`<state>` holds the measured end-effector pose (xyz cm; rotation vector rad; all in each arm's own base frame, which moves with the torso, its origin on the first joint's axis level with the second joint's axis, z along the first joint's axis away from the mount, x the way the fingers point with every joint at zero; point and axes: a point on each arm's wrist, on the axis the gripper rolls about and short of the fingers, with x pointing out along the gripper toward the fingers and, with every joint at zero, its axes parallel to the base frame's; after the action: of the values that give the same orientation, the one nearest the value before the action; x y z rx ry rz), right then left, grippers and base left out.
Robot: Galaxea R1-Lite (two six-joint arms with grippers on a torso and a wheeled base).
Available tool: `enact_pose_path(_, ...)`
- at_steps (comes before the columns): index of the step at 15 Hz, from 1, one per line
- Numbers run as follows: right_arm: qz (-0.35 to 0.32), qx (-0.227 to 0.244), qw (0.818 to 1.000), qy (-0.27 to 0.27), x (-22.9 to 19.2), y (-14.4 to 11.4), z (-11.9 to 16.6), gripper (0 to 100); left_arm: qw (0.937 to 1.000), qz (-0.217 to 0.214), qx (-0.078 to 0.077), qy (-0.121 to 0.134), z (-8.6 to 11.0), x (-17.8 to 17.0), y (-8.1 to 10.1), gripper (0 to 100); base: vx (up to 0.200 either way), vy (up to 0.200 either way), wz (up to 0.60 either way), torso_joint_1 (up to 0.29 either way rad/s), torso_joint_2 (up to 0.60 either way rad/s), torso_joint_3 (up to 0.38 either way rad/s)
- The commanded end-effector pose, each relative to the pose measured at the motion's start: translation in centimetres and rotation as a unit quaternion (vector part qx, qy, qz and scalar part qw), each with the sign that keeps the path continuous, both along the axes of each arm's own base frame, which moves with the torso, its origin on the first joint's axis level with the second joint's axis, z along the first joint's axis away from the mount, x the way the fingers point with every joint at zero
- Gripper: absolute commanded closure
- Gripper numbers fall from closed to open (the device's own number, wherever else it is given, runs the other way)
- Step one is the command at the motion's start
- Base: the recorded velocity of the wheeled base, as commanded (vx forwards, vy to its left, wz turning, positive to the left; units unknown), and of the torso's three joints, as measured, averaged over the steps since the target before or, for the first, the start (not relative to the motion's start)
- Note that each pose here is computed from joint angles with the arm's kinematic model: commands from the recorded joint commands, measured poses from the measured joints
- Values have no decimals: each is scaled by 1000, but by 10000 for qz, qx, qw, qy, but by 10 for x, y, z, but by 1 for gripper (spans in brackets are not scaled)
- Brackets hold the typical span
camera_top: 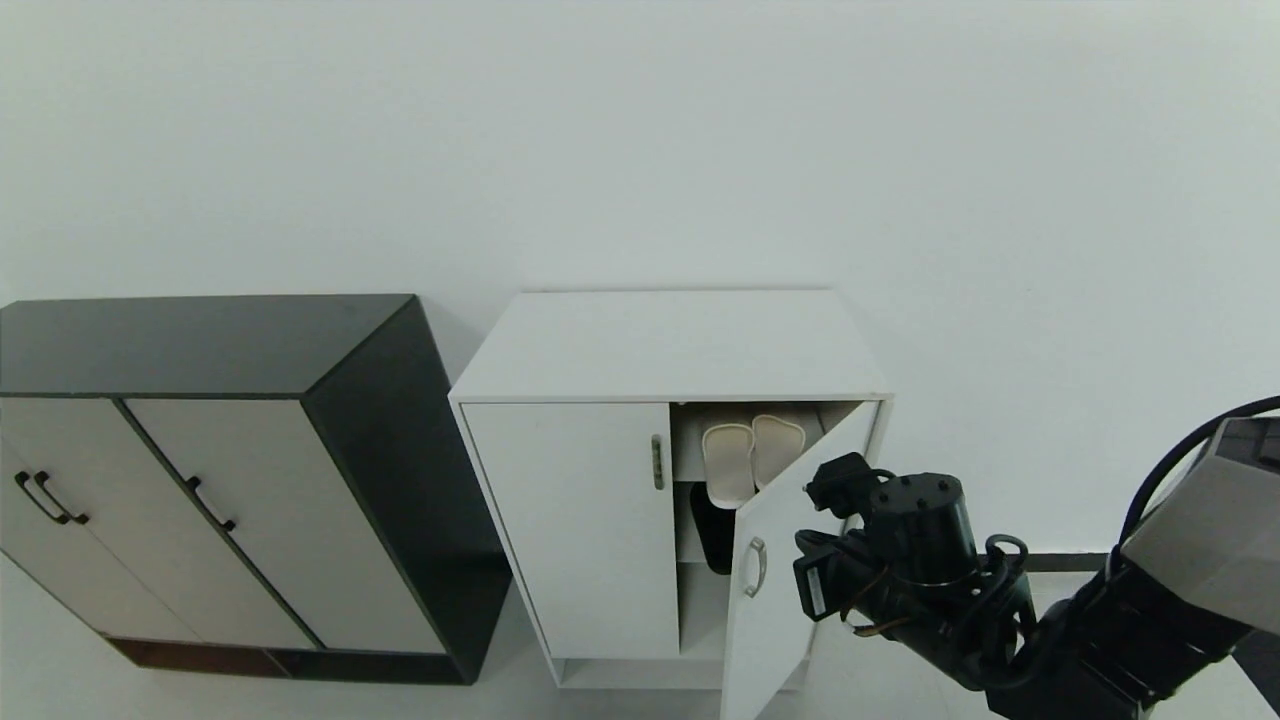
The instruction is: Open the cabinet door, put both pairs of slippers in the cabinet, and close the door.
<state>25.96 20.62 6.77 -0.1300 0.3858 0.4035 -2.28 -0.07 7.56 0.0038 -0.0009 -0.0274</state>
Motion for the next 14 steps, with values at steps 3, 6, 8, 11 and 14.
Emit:
enact_pose_path(3, 13, -74, 9999, 92, 0, 0, -8, 100, 10000, -1, 4, 4, 0, 0, 0, 100, 0, 0, 0, 0, 0, 0)
enact_pose_path(6, -82, -14, 10000, 30, 17, 6, -16, 100, 10000, -1, -4, 4, 0, 0, 0, 100, 0, 0, 0, 0, 0, 0)
enact_pose_path(8, -98, 3, 10000, 14, 24, 9, -20, 100, 10000, -1, -4, -3, 0, 0, 0, 100, 0, 0, 0, 0, 0, 0)
enact_pose_path(11, -109, -9, 9999, 40, 33, 16, -31, 100, 10000, -1, -4, 4, 0, 0, 0, 100, 0, 0, 0, 0, 0, 0)
enact_pose_path(14, -116, 20, 9999, 4, 44, 24, -37, 100, 10000, -1, -4, -3, 0, 0, 0, 100, 0, 0, 0, 0, 0, 0)
